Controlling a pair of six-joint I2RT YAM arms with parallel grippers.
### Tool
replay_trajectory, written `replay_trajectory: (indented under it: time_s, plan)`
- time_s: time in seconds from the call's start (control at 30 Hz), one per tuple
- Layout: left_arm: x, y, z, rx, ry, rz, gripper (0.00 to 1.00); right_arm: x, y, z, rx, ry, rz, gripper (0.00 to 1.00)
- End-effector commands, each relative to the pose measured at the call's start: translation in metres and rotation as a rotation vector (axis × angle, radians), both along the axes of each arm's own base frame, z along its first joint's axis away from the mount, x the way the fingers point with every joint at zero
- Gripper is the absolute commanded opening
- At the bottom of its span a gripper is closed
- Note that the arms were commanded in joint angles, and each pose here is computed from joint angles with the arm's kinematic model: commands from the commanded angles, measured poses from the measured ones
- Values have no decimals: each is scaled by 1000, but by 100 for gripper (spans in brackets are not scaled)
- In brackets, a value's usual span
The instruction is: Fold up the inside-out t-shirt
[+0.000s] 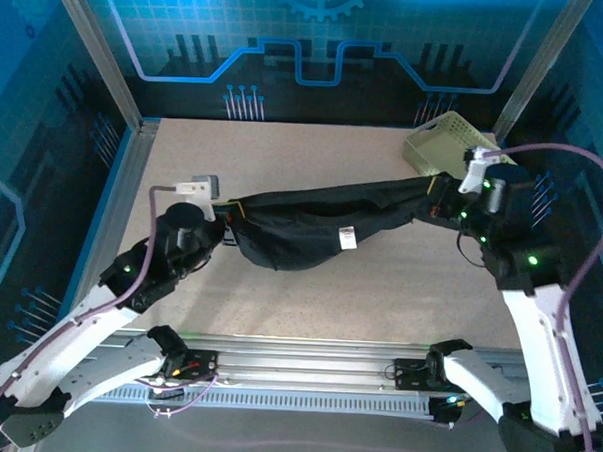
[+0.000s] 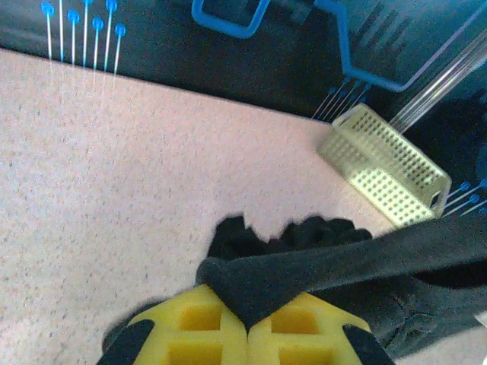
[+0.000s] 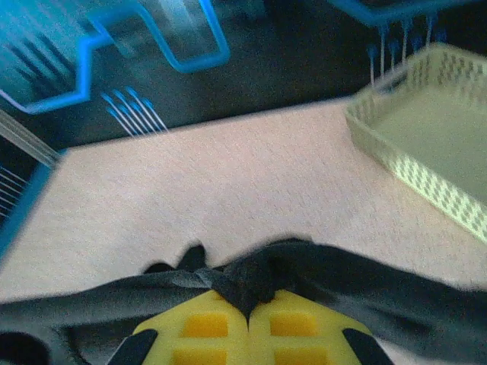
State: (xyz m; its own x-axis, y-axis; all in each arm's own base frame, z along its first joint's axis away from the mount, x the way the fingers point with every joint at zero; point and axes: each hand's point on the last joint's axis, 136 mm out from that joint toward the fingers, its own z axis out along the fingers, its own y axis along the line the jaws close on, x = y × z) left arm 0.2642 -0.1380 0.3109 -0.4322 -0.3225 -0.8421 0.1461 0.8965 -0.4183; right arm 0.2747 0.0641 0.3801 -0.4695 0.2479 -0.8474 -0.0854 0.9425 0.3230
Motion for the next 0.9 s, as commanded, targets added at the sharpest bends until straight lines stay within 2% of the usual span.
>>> replay_trajectory:
  time_s: [0.0, 0.1, 0.2, 0.3, 0.33, 0.43, 0.5, 0.63, 0.87]
  plan:
    - [21, 8, -44, 192, 142, 74, 0, 9, 9, -50, -29, 177, 37, 0]
    - [44, 14, -95, 239, 347, 125, 0, 35, 17, -100, -35, 298, 29, 0]
    - [57, 11, -142, 202, 515, 93, 13, 55, 20, -153, -60, 431, 12, 0]
    - [56, 9, -170, 241, 608, 76, 29, 65, 22, -194, -82, 526, 4, 0]
    - [54, 8, -175, 247, 630, 68, 38, 67, 22, -205, -93, 551, 3, 0]
    - [43, 10, -179, 220, 635, 72, 65, 70, 20, -223, -112, 585, -6, 0]
    - [35, 12, -178, 182, 619, 78, 73, 70, 17, -227, -123, 589, -14, 0]
    - [26, 1, -193, 124, 626, 17, 78, 68, 16, -229, -126, 586, -15, 0]
    - [42, -21, -221, 121, 670, -53, 70, 61, 13, -235, -131, 594, -18, 0]
